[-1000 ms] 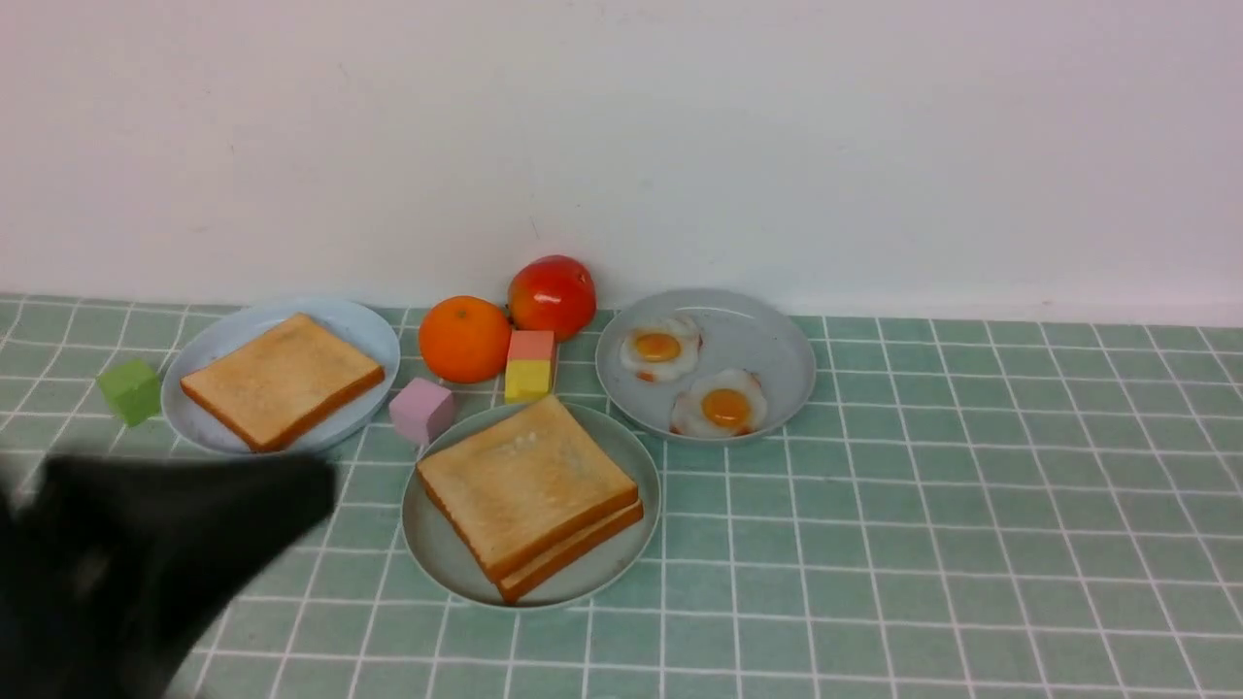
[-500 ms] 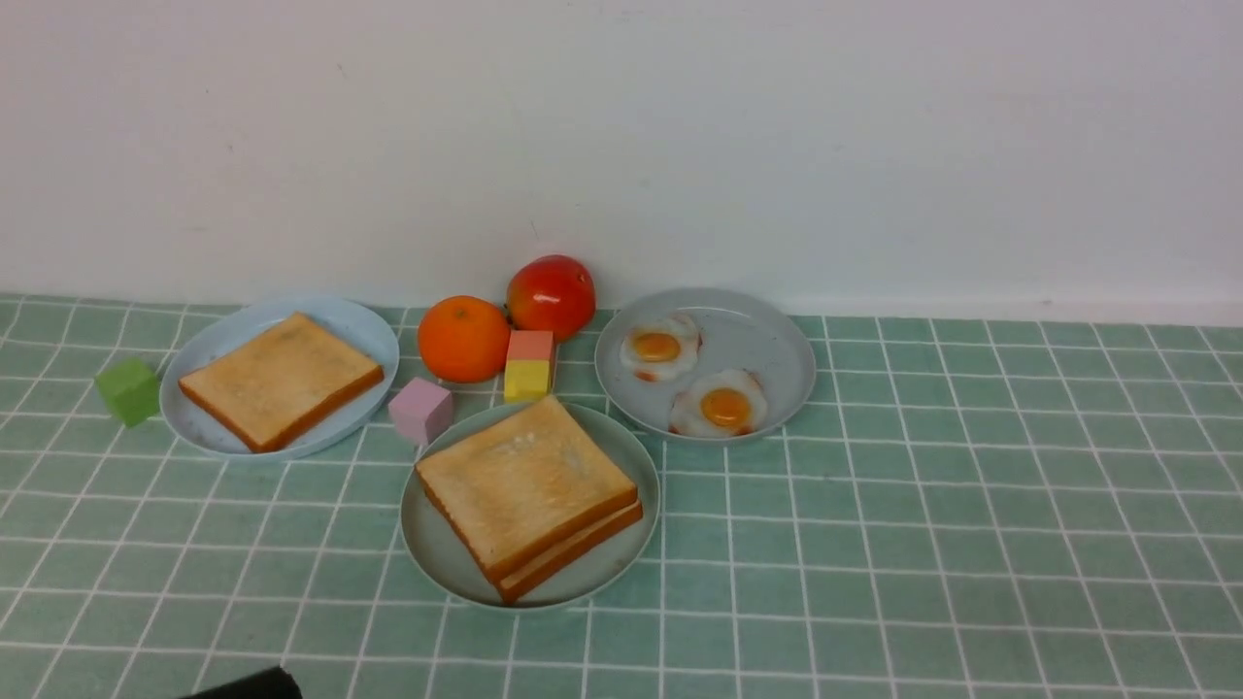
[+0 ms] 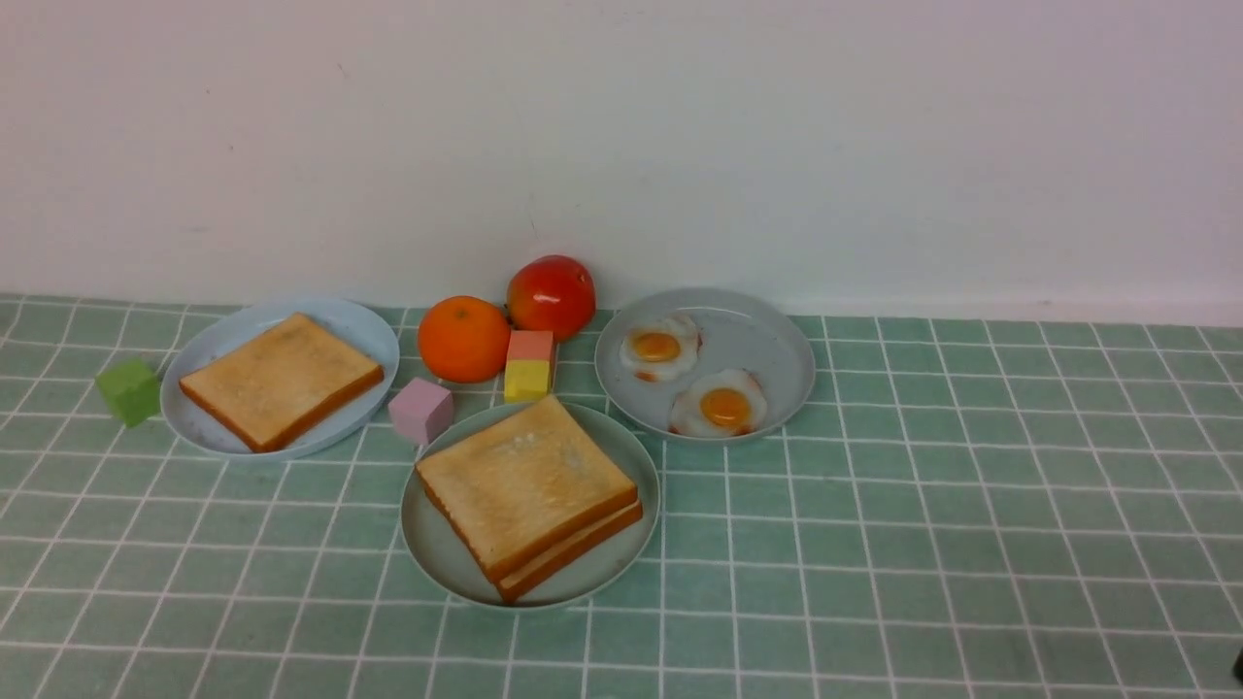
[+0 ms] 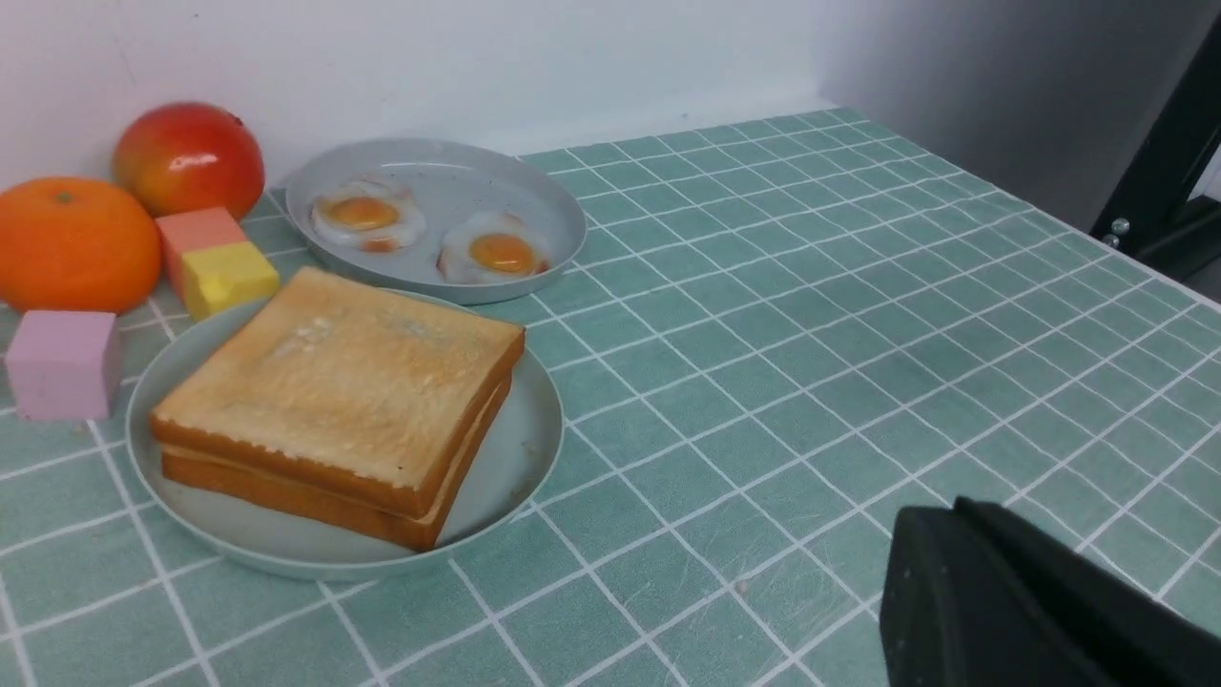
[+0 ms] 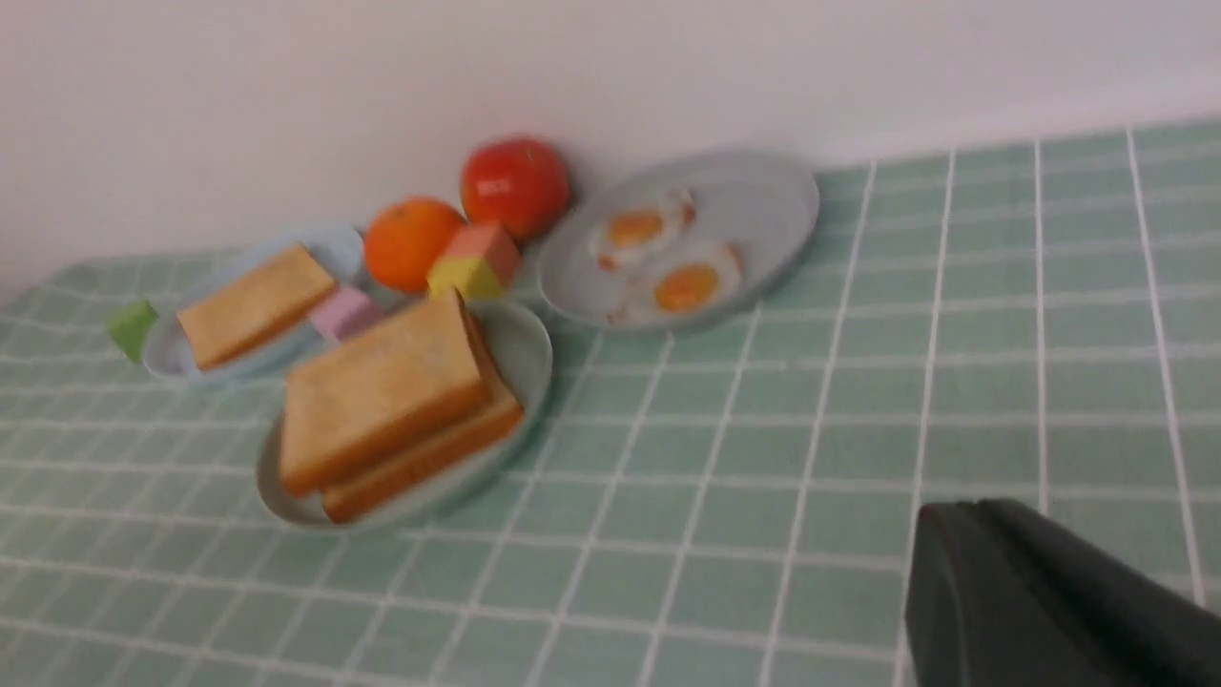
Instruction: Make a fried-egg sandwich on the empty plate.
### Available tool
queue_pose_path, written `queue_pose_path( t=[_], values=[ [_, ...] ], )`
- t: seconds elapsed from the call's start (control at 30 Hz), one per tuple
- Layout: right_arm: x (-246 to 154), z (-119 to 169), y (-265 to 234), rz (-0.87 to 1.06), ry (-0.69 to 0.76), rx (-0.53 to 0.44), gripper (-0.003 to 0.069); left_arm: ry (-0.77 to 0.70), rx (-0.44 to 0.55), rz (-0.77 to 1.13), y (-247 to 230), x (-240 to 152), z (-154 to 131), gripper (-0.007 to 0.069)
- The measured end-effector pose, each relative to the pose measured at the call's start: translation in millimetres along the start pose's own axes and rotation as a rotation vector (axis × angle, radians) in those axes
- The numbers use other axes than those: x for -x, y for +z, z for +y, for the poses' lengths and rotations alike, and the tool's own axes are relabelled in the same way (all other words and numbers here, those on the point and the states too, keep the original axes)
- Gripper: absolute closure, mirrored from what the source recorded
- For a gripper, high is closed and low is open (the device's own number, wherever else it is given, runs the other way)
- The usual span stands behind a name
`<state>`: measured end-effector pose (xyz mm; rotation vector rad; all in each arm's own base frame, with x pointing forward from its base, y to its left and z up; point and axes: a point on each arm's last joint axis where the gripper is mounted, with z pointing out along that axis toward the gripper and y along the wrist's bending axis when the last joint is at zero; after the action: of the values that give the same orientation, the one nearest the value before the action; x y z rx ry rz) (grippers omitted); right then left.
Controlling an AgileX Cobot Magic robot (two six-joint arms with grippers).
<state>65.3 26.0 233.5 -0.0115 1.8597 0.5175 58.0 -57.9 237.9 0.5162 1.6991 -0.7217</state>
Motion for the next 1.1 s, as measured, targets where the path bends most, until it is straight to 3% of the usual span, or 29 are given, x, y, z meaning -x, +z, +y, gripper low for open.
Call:
queue_pose_path(
  t=[0.17,0.3,0.37,0.5,0.8,1.1],
  values=[
    [-19.1,-9.5,4.5,0.043,-0.033,-0.043,0.0651,0.0,0.001,0.001,0.0,-0.1,0.1,0.0638],
    [-26.6,-20.3,1.9,-0.009,-0.023,-0.142,0.0651,0.0,0.001,0.001,0.0,-0.1,0.1,0.0638],
    [-36.9,-31.1,-1.4,-0.074,-0.002,-0.244,0.0651,0.0,0.002,0.003,0.0,-0.3,0.1,0.0638],
    [-50.9,-39.3,-4.0,-0.081,-0.032,-0.319,0.065,0.0,0.004,0.007,0.0,-0.6,0.3,0.0636],
    [-52.1,-40.2,-5.4,-0.04,-0.184,-0.347,0.0648,0.0,0.006,0.012,0.0,-1.0,0.6,0.0632],
    [-52.3,-40.0,-5.4,-0.032,-0.215,-0.346,0.0648,0.0,0.008,0.015,0.0,-1.4,0.7,0.0623]
  ],
)
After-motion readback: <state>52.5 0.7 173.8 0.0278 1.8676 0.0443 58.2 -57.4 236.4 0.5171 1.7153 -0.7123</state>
